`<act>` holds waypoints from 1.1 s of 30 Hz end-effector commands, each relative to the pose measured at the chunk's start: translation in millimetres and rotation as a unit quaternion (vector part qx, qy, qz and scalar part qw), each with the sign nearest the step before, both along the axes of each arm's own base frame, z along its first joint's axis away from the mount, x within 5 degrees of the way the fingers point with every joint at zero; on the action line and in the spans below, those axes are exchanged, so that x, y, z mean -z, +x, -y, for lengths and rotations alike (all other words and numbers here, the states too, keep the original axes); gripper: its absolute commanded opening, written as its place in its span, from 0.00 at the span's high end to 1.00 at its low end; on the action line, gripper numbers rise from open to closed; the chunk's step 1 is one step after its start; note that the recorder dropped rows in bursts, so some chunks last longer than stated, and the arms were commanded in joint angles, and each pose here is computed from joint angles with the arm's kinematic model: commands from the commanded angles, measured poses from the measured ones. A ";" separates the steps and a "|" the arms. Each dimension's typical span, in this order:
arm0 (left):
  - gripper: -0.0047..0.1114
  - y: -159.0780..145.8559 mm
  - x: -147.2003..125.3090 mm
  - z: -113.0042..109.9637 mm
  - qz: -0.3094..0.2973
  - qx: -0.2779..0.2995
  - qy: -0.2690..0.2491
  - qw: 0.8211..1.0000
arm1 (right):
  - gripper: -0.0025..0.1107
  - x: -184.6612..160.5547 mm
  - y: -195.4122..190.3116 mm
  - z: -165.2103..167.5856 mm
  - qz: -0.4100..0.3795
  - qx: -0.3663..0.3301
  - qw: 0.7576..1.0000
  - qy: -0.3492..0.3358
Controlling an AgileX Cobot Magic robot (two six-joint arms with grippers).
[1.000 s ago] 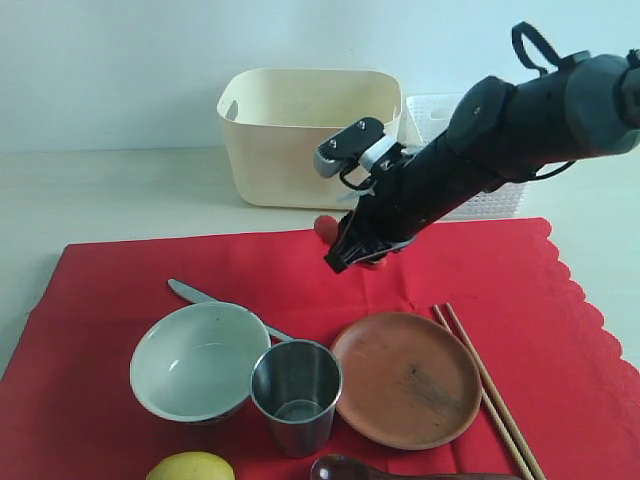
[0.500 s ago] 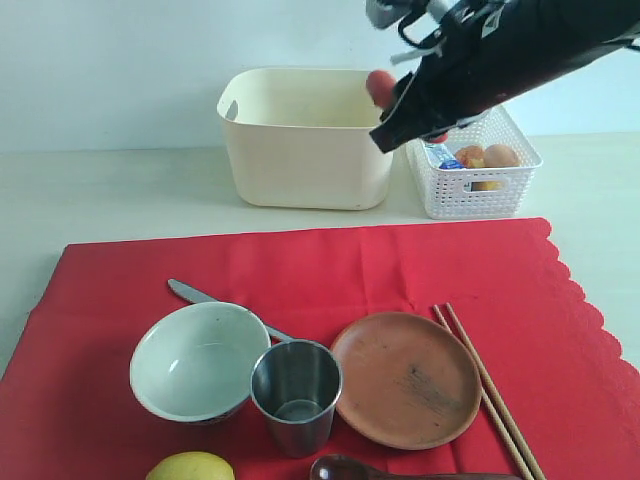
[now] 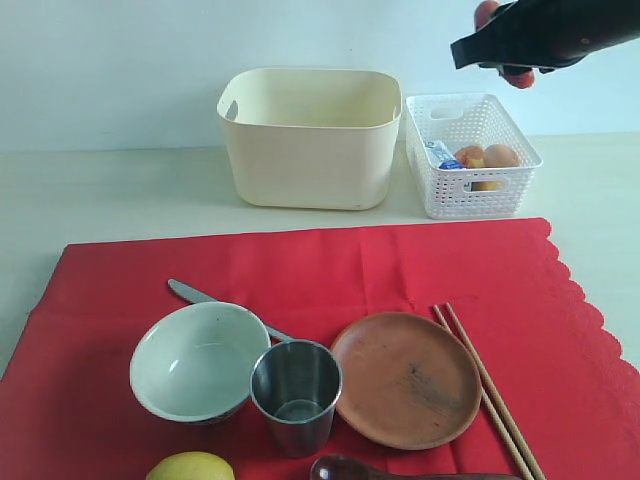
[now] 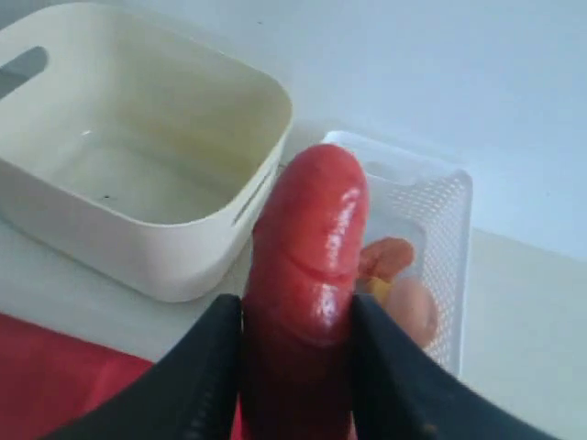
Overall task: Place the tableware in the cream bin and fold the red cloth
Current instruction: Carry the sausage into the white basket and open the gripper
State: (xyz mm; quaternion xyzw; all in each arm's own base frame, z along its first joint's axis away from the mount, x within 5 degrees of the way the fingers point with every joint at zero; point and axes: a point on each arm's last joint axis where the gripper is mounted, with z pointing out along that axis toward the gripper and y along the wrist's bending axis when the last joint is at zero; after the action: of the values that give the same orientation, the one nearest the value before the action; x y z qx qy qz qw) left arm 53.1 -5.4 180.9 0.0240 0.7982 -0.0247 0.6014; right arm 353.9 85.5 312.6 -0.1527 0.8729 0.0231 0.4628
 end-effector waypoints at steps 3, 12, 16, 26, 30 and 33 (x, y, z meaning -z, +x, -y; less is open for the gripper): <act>0.96 -0.1 -0.5 0.4 0.007 0.003 -0.003 1.000 | 0.98 9.4 34.9 23.5 -0.012 0.058 0.997 0.042; 0.96 -0.1 -0.5 0.4 0.007 0.003 -0.003 1.000 | 0.98 41.6 87.1 21.3 -0.044 0.065 0.996 0.033; 0.96 -0.1 -0.5 0.4 0.007 0.003 -0.003 1.000 | 0.98 57.8 112.3 20.4 -0.057 0.068 0.996 0.030; 0.96 -0.1 -0.5 0.4 0.007 0.003 -0.003 1.000 | 0.98 104.8 162.6 31.7 -0.081 0.088 0.992 0.040; 0.96 -0.1 -0.5 0.4 0.007 0.003 -0.003 1.000 | 0.98 124.1 176.5 30.5 -0.080 0.080 0.993 0.028; 0.96 -0.1 -0.5 0.4 0.007 0.003 -0.003 1.000 | 0.98 140.5 184.9 29.7 -0.081 0.080 0.993 0.028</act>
State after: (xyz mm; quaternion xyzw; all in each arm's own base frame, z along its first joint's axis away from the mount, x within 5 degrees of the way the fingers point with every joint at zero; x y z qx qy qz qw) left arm 53.1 -5.4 180.9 0.0240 0.7982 -0.0247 0.6014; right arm 530.3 56.3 178.6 -0.0642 0.9219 0.0242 0.3812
